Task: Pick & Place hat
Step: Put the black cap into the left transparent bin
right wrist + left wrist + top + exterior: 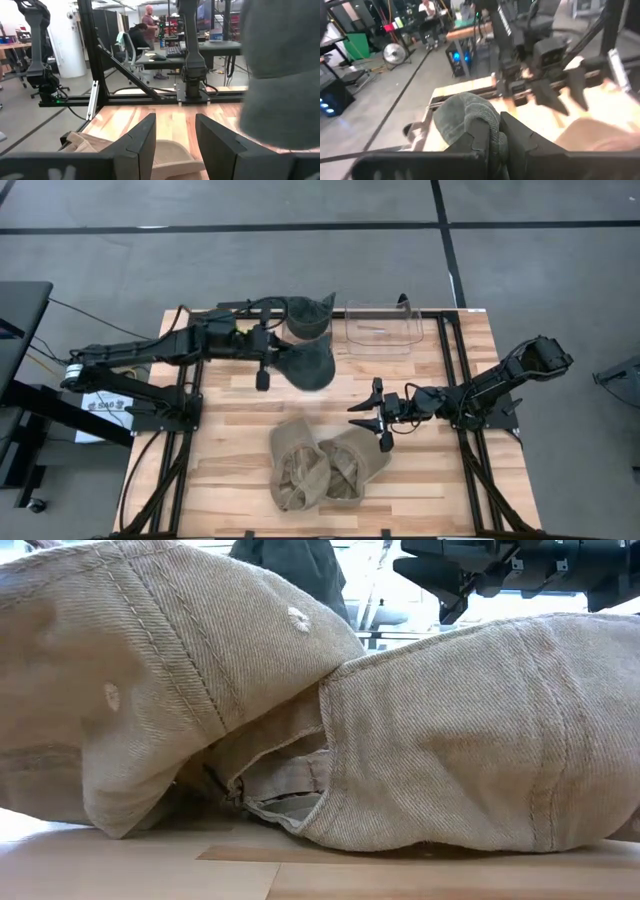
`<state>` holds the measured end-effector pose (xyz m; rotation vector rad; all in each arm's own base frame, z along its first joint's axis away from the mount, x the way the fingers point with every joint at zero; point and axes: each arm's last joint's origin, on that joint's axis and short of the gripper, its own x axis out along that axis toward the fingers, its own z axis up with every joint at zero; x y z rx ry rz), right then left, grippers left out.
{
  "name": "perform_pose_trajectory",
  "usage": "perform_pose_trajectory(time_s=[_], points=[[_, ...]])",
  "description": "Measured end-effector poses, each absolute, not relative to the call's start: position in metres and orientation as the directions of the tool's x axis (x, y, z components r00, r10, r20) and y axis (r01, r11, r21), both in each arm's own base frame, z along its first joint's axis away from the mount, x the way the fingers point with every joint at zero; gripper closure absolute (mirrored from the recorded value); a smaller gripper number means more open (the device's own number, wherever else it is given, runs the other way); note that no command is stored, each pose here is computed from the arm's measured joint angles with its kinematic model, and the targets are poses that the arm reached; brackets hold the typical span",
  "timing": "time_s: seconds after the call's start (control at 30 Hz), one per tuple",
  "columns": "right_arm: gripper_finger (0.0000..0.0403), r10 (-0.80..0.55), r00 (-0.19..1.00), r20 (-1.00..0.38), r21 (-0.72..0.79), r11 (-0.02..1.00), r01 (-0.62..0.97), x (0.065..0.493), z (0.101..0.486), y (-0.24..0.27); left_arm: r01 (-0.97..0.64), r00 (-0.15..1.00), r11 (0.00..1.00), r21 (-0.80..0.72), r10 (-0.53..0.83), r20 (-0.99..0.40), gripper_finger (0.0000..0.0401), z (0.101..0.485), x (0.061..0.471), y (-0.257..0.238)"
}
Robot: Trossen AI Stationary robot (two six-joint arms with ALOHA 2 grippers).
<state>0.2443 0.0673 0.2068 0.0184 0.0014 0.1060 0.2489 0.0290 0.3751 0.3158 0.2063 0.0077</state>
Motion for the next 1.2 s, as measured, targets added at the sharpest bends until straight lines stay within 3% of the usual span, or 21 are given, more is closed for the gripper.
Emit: perform_pose_trajectory(time_s=[0.4,0.67,1.2], points=[[0.0276,0.101,0.994,-0.041,0.011,0.995,-0.101,0.245,0.203,0.066,0.043,0.935,0.844,0.534,0.155,-0.319,0.0369,0.369,0.28,0.06],[0.0276,0.068,0.995,-0.074,0.005,0.998,-0.068,0.246,0.2,0.059,-0.011,0.921,0.825,0.565,0.228,-0.315,0.0373,0.37,0.273,0.084],[0.028,0.032,0.994,-0.105,0.007,0.999,-0.031,0.248,0.197,0.049,-0.02,0.93,0.834,0.551,0.218,-0.297,0.036,0.371,0.261,0.115]])
